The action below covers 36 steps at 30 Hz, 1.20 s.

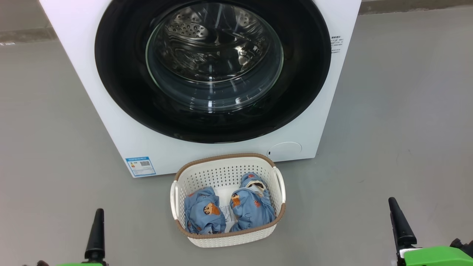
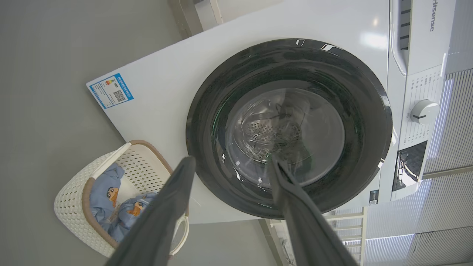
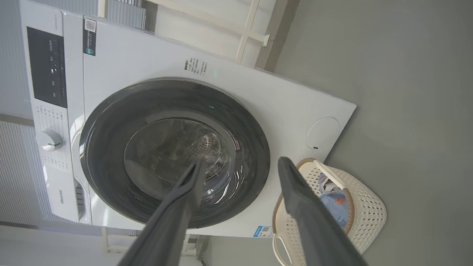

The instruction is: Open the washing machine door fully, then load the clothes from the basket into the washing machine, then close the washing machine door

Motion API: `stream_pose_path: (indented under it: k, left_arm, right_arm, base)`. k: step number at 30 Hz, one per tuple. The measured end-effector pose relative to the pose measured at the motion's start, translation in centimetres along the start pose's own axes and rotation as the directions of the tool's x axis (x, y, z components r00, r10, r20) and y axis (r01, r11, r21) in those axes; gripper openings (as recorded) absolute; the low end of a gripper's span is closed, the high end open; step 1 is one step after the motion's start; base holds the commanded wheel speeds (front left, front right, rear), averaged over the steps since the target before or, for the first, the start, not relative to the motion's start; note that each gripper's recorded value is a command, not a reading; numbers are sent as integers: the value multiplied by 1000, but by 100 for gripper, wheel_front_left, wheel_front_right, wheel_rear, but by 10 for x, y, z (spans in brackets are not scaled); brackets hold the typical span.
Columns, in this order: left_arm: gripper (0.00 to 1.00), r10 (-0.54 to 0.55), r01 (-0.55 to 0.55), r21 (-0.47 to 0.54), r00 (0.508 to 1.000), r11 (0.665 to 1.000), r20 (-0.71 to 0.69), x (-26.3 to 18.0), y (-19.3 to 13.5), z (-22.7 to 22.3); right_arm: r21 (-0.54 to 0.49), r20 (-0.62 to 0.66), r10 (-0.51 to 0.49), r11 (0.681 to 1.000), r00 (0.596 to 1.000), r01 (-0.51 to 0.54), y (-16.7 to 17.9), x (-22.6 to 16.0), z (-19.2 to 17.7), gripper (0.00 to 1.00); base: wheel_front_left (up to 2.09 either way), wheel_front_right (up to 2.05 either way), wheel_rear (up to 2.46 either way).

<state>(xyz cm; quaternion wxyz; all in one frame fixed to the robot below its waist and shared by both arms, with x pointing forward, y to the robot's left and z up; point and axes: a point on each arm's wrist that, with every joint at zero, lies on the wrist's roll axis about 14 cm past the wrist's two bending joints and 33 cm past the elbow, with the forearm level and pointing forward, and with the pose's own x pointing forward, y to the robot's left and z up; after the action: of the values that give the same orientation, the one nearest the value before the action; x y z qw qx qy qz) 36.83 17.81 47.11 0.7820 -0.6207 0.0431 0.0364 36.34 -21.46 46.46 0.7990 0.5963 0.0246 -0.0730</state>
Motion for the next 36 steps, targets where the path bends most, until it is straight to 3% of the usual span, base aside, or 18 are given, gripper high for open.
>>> stream_pose_path:
  k: [7,13,25,36]
  left_arm:
    - [100,-21,21,185,1000,982,-2,0,-6,0]
    - [100,-26,26,319,1000,947,-4,0,-9,-1]
    - [100,-40,44,535,999,844,-19,0,-13,-5]
    - [100,-64,62,671,998,739,-23,-1,-17,-8]
  right_arm:
    - [-178,10,4,984,1000,-2,0,0,3,100]
    - [-327,10,12,945,1000,-8,2,0,3,100]
    - [-536,13,36,844,999,-24,9,0,4,100]
    - [-652,-1,52,757,999,-40,13,1,1,100]
  base:
    - [0,0,0]
    - [0,0,0]
    - [0,0,0]
    - [0,0,0]
